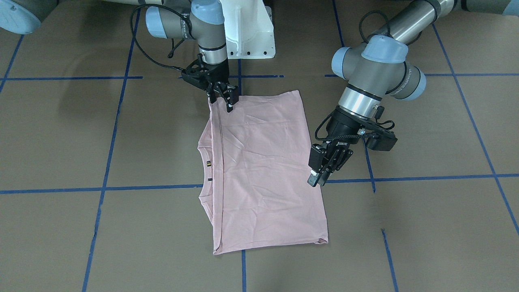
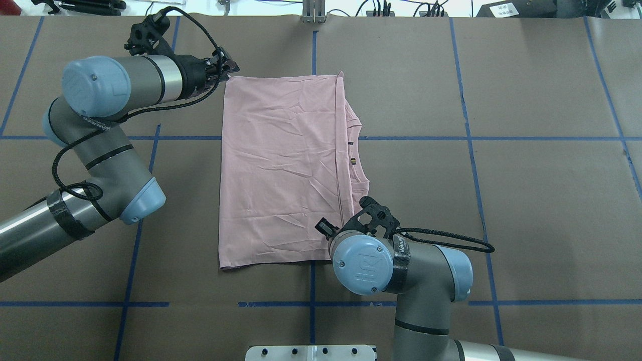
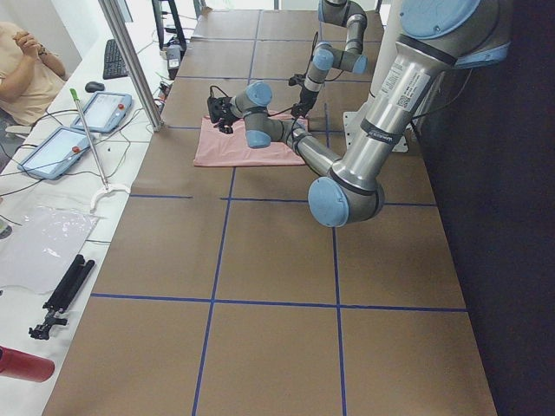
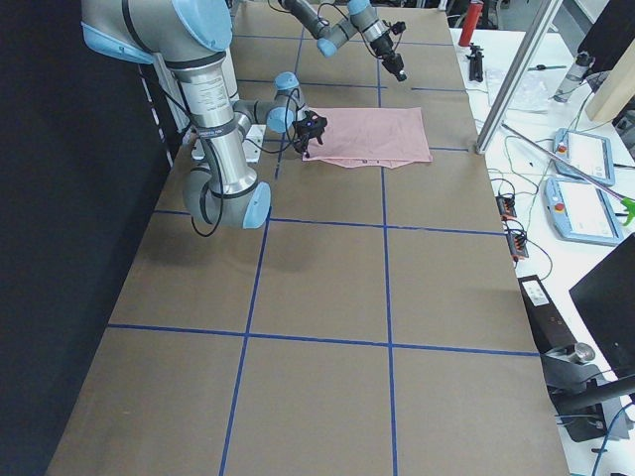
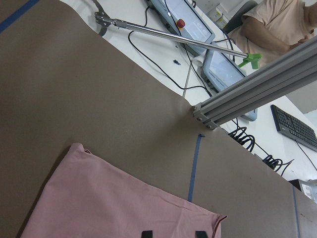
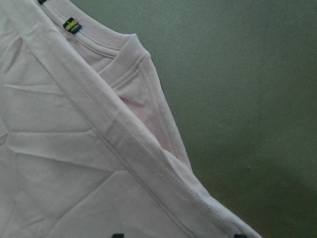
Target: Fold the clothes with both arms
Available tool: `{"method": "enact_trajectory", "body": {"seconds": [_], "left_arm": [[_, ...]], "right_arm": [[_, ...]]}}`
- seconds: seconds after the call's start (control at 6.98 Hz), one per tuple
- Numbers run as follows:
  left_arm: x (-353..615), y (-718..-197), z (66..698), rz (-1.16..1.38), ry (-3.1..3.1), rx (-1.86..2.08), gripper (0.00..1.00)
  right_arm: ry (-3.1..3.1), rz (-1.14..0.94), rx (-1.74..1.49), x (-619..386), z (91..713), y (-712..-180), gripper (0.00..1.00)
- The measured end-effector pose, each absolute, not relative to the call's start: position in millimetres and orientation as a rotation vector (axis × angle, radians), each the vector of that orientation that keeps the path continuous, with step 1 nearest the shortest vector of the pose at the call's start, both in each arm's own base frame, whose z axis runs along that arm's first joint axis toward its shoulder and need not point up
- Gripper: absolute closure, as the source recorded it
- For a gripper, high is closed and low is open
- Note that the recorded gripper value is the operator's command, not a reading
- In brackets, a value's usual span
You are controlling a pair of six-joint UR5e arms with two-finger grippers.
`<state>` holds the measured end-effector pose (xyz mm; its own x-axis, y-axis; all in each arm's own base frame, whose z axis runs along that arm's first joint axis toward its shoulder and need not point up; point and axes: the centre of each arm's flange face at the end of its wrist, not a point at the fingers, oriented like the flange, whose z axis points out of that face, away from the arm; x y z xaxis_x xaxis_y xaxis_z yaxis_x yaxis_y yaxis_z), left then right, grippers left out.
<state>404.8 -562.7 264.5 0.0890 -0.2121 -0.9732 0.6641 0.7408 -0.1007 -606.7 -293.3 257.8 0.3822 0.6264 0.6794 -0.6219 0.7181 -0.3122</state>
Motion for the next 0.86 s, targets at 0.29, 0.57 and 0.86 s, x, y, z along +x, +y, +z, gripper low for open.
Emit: {"method": "enact_trajectory", "body": {"seconds": [0.29, 0.57, 0.86], "left_arm": [[405.2, -562.0, 264.4, -0.683, 1.334, 0.413, 0.6], [404.4, -561.1, 262.2, -0.689, 1.342, 0.409, 0.6], [402.5, -560.0, 259.5, -0.703, 1.353, 0.4, 0.6]], "right_arm": [[-0.863, 0.791, -0.007, -607.9, 261.5, -289.3, 1.0], [-0.863, 0.788, -0.012, -608.3, 261.2, -288.9, 1.0], [-0.87, 0.777, -0.021, -611.0, 255.7, -284.9, 1.0]]}}
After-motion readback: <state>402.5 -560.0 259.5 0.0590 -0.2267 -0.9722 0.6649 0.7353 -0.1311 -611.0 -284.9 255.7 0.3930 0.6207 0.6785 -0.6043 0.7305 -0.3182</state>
